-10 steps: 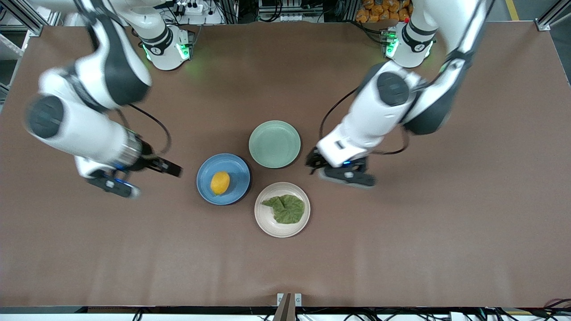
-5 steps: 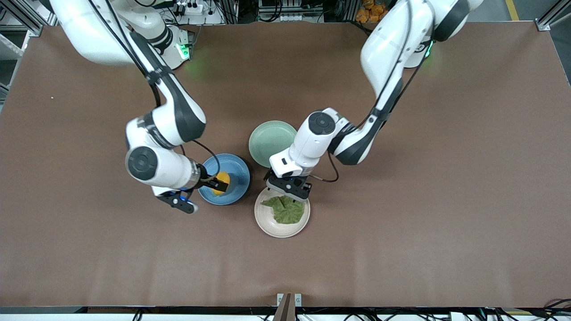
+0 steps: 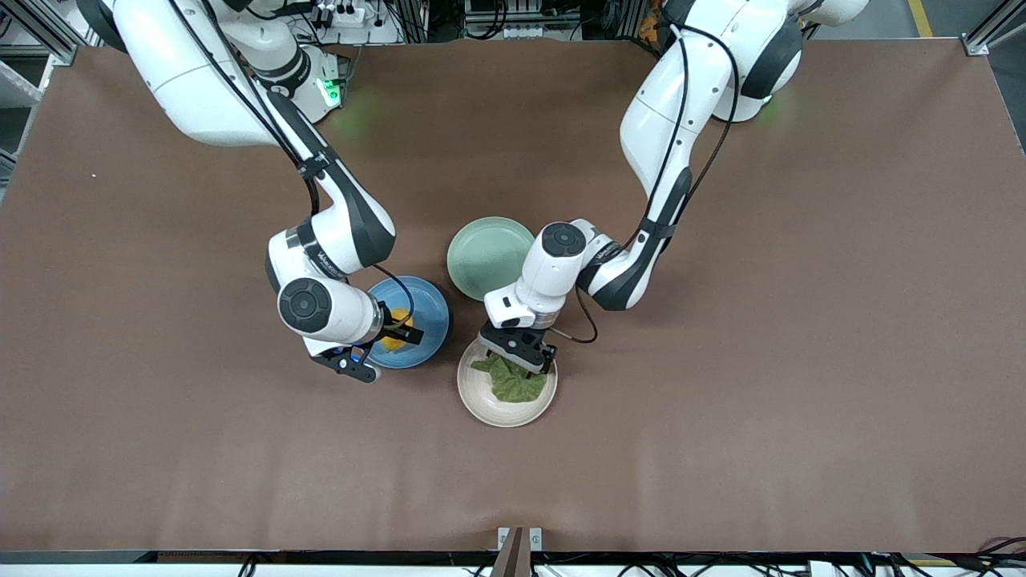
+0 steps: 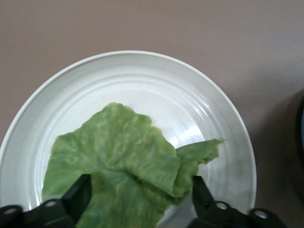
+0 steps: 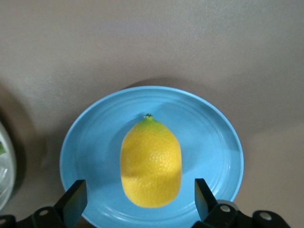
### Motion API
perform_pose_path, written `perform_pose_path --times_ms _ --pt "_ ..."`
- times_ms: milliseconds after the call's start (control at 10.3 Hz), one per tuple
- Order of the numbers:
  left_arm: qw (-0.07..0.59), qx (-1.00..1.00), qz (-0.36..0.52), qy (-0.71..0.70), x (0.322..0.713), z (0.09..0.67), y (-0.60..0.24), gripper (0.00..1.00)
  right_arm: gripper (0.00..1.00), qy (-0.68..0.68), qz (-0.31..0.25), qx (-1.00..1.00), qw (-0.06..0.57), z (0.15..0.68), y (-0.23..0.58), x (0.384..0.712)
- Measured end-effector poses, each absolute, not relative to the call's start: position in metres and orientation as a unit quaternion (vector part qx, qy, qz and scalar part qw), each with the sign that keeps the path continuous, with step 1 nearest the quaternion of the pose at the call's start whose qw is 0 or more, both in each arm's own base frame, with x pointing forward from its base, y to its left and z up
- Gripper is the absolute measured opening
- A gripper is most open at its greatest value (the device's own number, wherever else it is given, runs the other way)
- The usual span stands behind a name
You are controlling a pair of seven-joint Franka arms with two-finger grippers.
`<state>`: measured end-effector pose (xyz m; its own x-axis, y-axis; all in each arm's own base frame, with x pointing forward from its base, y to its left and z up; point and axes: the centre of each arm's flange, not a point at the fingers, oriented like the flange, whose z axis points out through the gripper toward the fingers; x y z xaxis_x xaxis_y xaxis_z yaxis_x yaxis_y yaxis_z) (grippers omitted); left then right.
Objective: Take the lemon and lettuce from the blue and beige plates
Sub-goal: 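Grasp the lemon with the right gripper while the left gripper grasps the lettuce, then lift the lemon off the blue plate while the left gripper carries the lettuce away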
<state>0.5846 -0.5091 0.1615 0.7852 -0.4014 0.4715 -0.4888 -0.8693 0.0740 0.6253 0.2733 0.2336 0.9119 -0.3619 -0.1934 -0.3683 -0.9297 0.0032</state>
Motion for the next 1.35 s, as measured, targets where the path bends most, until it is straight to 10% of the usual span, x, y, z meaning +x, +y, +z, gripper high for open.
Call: perform_pose_path --times_ms 677,871,1355 --pt "0.076 0.948 0.204 -0.234 0.591 0.180 -0.505 0.03 0.88 0.184 0.106 -0.977 0.016 0.195 0.278 0.615" --pt "0.048 0.959 0.178 -0.214 0.608 0.236 -0.479 0.03 0.63 0.184 0.103 -0.977 0.019 0.197 0.279 0.617" --pt "-0.010 0.987 0.108 -0.116 0.639 0.400 -0.330 0.03 0.63 0.178 0.113 -0.977 0.008 0.274 0.249 0.639"
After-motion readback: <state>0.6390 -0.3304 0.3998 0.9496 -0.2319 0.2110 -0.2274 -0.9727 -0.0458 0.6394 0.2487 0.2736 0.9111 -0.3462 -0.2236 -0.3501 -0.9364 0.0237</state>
